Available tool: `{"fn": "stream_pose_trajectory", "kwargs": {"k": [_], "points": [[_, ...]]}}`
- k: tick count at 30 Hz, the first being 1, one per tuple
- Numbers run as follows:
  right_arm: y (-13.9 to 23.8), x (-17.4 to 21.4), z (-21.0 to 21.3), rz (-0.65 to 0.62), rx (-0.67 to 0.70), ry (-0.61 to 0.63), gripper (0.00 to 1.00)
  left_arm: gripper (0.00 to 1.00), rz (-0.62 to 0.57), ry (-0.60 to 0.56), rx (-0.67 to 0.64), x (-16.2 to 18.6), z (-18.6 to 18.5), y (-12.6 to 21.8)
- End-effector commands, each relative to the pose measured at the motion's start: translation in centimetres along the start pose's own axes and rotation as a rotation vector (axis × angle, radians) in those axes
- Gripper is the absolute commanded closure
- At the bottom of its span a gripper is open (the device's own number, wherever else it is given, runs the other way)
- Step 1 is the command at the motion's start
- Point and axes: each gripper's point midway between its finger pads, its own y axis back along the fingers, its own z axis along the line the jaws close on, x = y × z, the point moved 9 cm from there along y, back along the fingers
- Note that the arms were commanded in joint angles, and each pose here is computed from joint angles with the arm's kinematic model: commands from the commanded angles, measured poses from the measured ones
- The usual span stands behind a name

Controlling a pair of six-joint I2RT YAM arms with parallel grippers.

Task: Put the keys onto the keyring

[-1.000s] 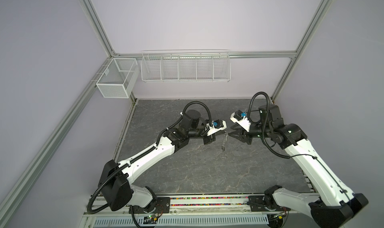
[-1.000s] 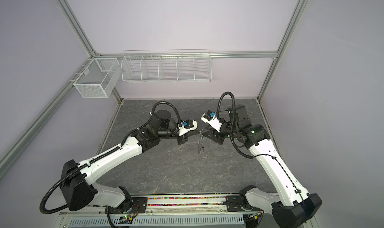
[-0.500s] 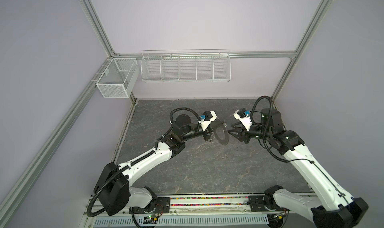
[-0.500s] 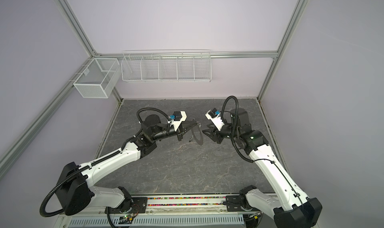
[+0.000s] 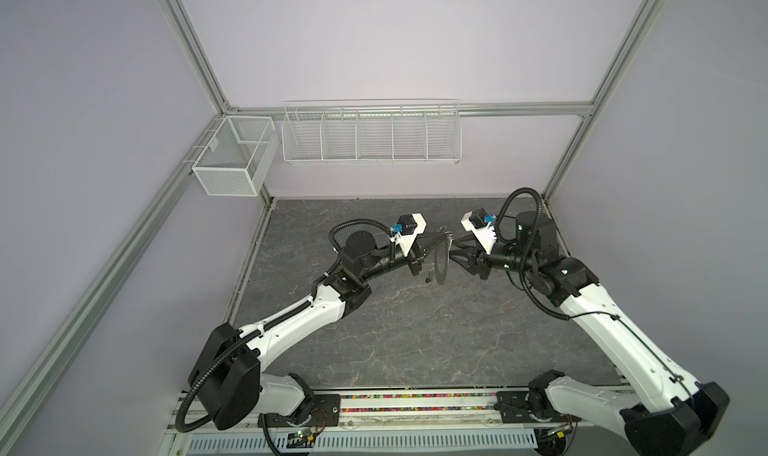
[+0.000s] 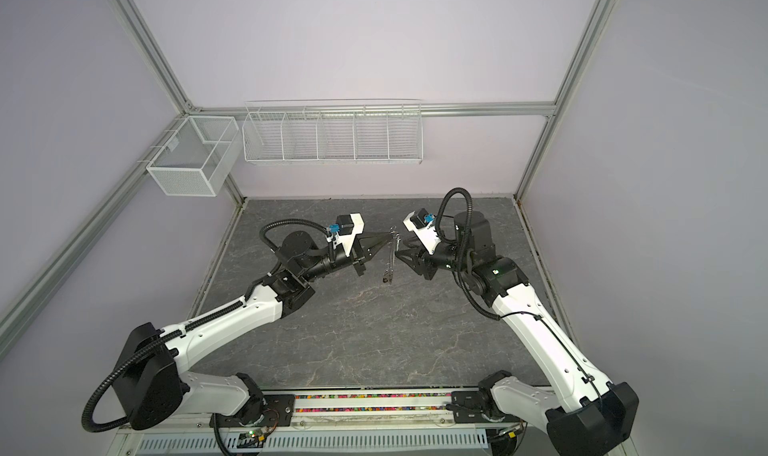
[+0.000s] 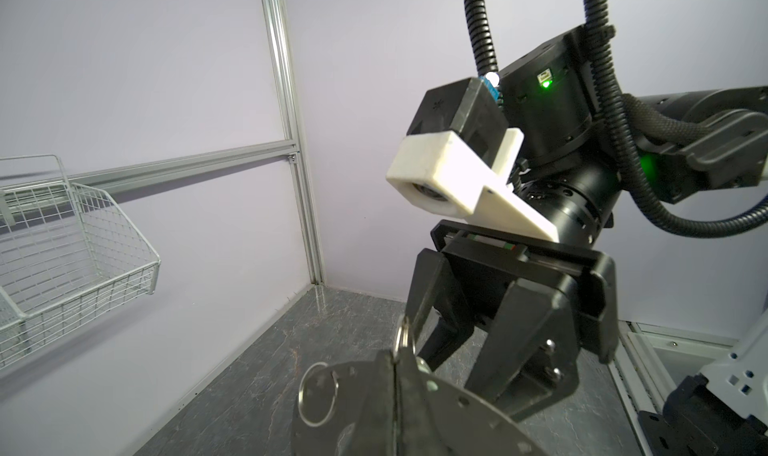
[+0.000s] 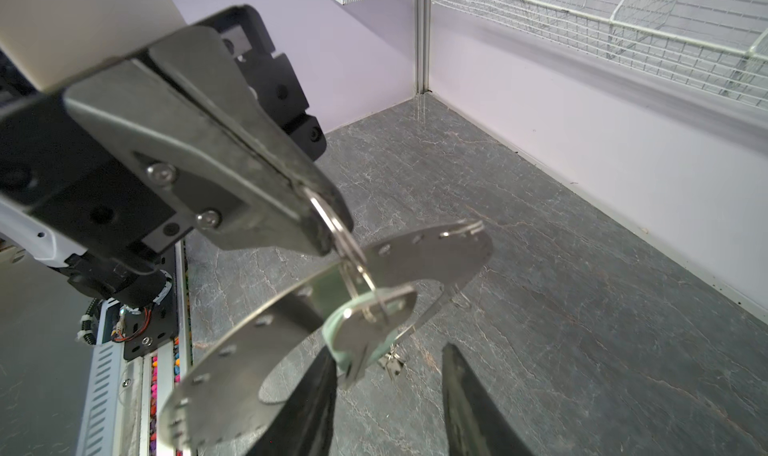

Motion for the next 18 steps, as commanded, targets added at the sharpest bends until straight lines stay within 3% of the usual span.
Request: {"fn": "stream_pose_trajectory", "kwargs": {"k": [1, 18], "points": [[0.3, -1.5, 0.1, -0.058, 0.033, 0.044, 0.60, 1.00, -0.046, 0.006, -0.003, -0.5, 0.0, -0.4], [-0.4, -1.9, -0.1, -0.024, 0.158, 0.124, 0.82, 1.00, -0.110, 0.020, -0.028, -1.0, 0.8, -1.5]]}}
